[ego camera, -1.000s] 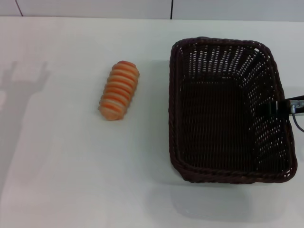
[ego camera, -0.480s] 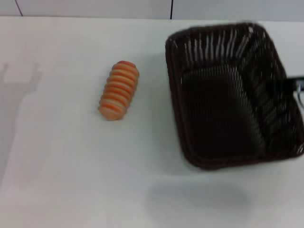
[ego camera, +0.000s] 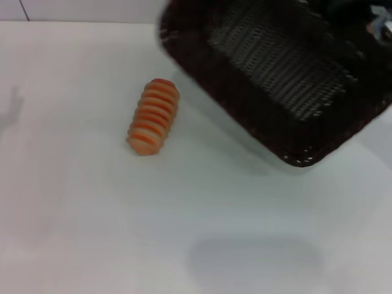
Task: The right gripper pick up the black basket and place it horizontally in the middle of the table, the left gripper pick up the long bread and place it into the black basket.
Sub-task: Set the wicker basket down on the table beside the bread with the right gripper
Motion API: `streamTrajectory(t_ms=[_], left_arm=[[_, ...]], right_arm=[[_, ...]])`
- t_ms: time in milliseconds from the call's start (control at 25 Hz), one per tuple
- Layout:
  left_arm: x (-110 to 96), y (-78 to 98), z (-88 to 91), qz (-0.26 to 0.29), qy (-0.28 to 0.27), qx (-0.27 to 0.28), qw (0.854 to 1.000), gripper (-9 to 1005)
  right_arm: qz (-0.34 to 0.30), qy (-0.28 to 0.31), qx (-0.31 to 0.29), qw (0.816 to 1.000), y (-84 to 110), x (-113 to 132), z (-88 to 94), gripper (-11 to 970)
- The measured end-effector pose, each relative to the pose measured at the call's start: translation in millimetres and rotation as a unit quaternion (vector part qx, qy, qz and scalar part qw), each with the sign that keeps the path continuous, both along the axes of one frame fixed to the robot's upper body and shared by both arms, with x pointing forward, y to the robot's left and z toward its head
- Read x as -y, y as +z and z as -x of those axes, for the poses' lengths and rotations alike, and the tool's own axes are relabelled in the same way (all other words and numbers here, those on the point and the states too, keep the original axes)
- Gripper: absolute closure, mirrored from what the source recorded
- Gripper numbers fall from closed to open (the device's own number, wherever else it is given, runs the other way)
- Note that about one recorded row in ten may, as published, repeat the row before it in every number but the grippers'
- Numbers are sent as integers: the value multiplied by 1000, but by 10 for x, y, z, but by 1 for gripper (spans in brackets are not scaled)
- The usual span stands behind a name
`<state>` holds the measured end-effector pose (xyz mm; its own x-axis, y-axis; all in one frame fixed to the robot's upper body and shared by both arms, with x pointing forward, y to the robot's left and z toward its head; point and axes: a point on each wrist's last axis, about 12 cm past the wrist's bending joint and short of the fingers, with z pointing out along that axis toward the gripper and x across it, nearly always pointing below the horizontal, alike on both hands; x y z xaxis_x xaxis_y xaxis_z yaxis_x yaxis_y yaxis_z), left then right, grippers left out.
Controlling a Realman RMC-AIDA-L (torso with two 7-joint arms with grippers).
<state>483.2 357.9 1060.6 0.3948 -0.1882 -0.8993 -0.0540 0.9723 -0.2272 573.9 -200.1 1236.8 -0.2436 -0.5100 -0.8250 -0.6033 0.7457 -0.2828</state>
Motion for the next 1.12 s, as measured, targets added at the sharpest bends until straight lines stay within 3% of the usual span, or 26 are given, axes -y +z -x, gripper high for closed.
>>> streamTrajectory(t_ms=[240, 480, 760, 1120], left_arm=[[-22, 19, -3, 15, 7, 7, 1000, 157], [36, 55, -86, 29, -4, 15, 999, 158], [12, 112, -151, 34, 7, 28, 999, 159], [16, 126, -207, 36, 9, 28, 999, 160]], right_arm=[[88, 150, -5, 985, 284, -321, -15, 805], [161, 244, -43, 955, 497, -531, 99, 806], [213, 290, -67, 931, 622, -689, 162, 809], [235, 307, -115, 915, 453, -802, 122, 813]])
